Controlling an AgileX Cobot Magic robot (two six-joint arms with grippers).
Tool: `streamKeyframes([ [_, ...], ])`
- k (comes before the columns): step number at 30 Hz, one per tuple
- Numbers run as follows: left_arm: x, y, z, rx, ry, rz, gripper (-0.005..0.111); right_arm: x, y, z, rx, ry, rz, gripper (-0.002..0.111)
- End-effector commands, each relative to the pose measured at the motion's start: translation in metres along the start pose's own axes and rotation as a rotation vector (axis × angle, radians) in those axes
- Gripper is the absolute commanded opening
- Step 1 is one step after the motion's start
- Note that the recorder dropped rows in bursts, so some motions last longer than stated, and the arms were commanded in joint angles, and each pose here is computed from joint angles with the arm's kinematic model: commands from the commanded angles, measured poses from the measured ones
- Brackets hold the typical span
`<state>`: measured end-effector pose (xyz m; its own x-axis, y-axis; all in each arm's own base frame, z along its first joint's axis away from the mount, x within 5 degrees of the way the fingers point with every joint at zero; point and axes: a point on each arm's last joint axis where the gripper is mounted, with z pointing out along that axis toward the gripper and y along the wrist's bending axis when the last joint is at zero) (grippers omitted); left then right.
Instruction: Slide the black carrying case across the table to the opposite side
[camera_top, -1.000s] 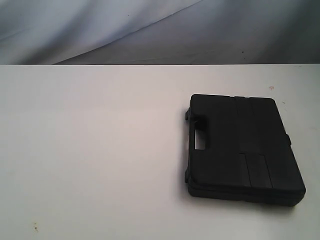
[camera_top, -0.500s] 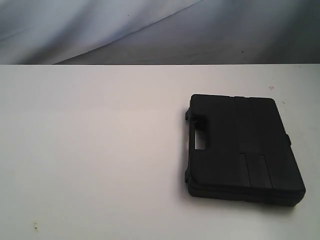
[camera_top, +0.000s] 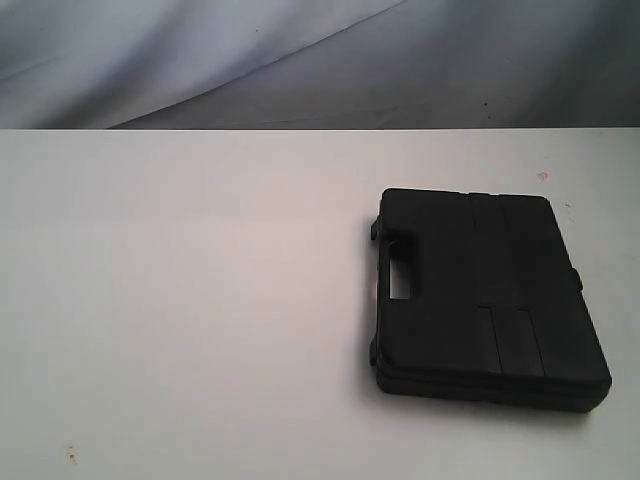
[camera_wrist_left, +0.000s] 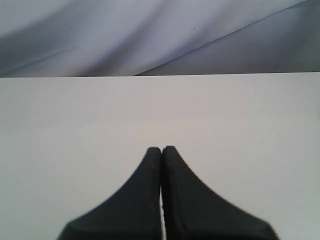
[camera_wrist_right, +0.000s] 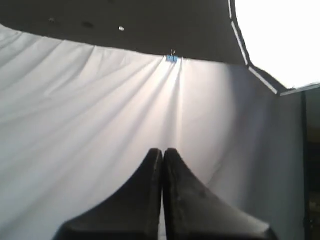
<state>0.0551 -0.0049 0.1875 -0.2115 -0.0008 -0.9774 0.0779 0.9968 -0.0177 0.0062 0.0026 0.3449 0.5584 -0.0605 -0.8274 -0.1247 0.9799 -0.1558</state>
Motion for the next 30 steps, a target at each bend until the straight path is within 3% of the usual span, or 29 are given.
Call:
streamKeyframes([
  [1,0.0,0.0,0.0,-0.003,-0.012,0.001,0.0,-0.032,-0.005,-0.001,0.013,-0.102,-0.085,0.0],
  [3,0.0,0.0,0.0,-0.003,-0.012,0.001,0.0,-0.048,-0.007,0.0,0.019,-0.136,-0.194,0.0],
  [7,0.0,0.0,0.0,-0.003,-0.012,0.001,0.0,-0.076,-0.012,0.027,0.025,-0.129,-0.279,0.0],
  [11,0.0,0.0,0.0,-0.003,-0.012,0.001,0.0,-0.087,-0.022,0.06,0.039,0.065,-0.264,0.0],
  [19,0.0,0.0,0.0,-0.003,-0.012,0.001,0.0,-0.083,-0.023,0.123,-0.025,0.58,0.028,0.0],
  [30,0.0,0.0,0.0,-0.003,-0.012,0.001,0.0,-0.015,0.013,0.19,-0.288,1.149,0.29,0.0],
])
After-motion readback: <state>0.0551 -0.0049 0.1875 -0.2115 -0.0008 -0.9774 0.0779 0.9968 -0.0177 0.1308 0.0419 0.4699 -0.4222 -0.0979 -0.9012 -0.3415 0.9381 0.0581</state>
